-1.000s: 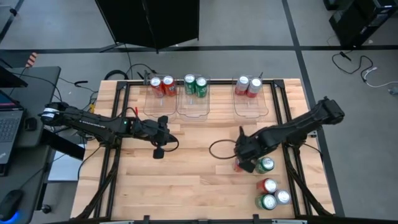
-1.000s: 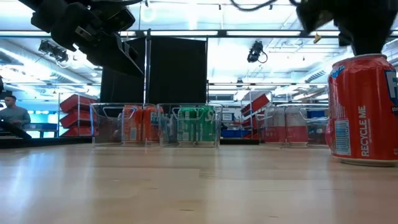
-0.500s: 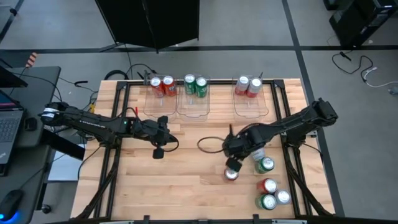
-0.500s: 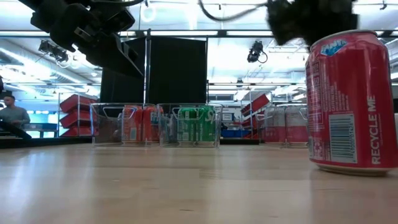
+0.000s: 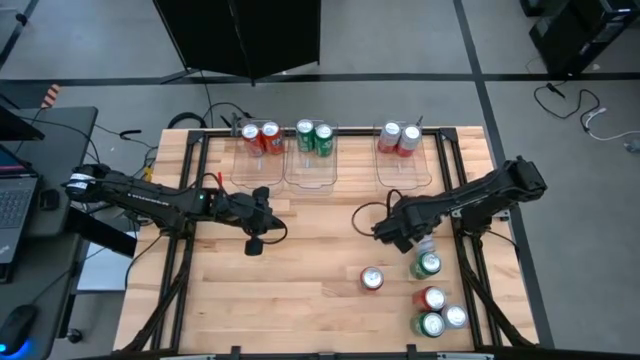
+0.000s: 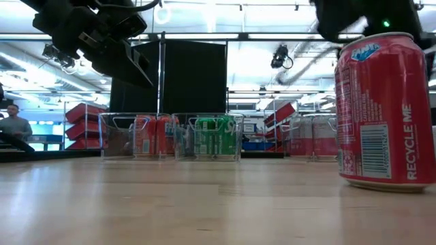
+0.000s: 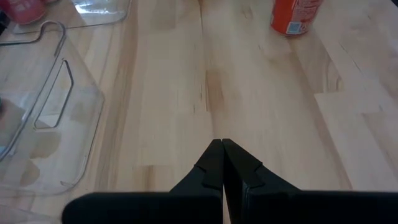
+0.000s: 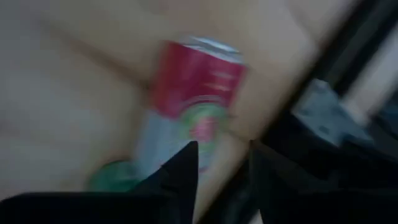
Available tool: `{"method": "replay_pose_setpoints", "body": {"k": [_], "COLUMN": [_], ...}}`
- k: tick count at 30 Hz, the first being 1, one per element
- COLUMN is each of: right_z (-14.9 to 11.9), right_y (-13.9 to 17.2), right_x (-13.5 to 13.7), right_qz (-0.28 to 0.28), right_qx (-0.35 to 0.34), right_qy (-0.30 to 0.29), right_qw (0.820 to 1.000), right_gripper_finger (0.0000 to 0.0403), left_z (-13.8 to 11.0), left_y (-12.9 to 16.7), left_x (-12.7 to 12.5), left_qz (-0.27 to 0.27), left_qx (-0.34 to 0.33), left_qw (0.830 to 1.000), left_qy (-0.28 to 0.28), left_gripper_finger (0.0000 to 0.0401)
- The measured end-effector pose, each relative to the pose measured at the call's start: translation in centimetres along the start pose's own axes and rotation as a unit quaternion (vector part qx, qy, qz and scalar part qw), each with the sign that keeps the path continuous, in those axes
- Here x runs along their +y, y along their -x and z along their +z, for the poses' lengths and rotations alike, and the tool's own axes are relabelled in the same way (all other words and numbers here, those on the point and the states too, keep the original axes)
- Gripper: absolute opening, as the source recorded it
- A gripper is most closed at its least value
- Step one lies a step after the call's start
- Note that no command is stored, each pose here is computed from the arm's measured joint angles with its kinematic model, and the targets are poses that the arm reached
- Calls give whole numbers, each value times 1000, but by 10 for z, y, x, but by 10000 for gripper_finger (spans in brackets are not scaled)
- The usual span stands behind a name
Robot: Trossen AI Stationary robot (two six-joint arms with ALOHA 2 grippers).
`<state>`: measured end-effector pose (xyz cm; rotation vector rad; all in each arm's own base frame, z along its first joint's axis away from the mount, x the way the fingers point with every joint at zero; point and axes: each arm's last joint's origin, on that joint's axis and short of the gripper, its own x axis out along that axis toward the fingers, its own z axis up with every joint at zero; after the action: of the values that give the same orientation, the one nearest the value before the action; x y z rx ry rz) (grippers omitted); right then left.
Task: Sort soda cans
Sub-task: Put the top pink white soda can into the right transparent bin
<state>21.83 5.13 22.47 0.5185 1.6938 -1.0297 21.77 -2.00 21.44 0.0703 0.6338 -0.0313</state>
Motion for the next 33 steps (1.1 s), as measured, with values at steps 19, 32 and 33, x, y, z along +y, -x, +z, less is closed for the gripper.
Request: {"method": "replay_pose_setpoints", "body": {"k": [19,32,33], "right_z": [46,78,79], "right_y": [-18,46,48], "right_x": [24,38,39], "right_qz": [179,284,286], "right_qx": [-124,-321,-327], "right_qy": [70,137,139], "right_qw": [974,893,890], "right_gripper_finger": [20,20,20], "left_z": [2,-30,-35], "left_y": [0,-4,-3], "left_x": [0,18,20], "left_qz": [0,210,235], "left_qx": [-13,80,93], "left_qw": [1000,973,965], "left_qy": [-1,60,68], "left_gripper_finger": [0,0,0]}}
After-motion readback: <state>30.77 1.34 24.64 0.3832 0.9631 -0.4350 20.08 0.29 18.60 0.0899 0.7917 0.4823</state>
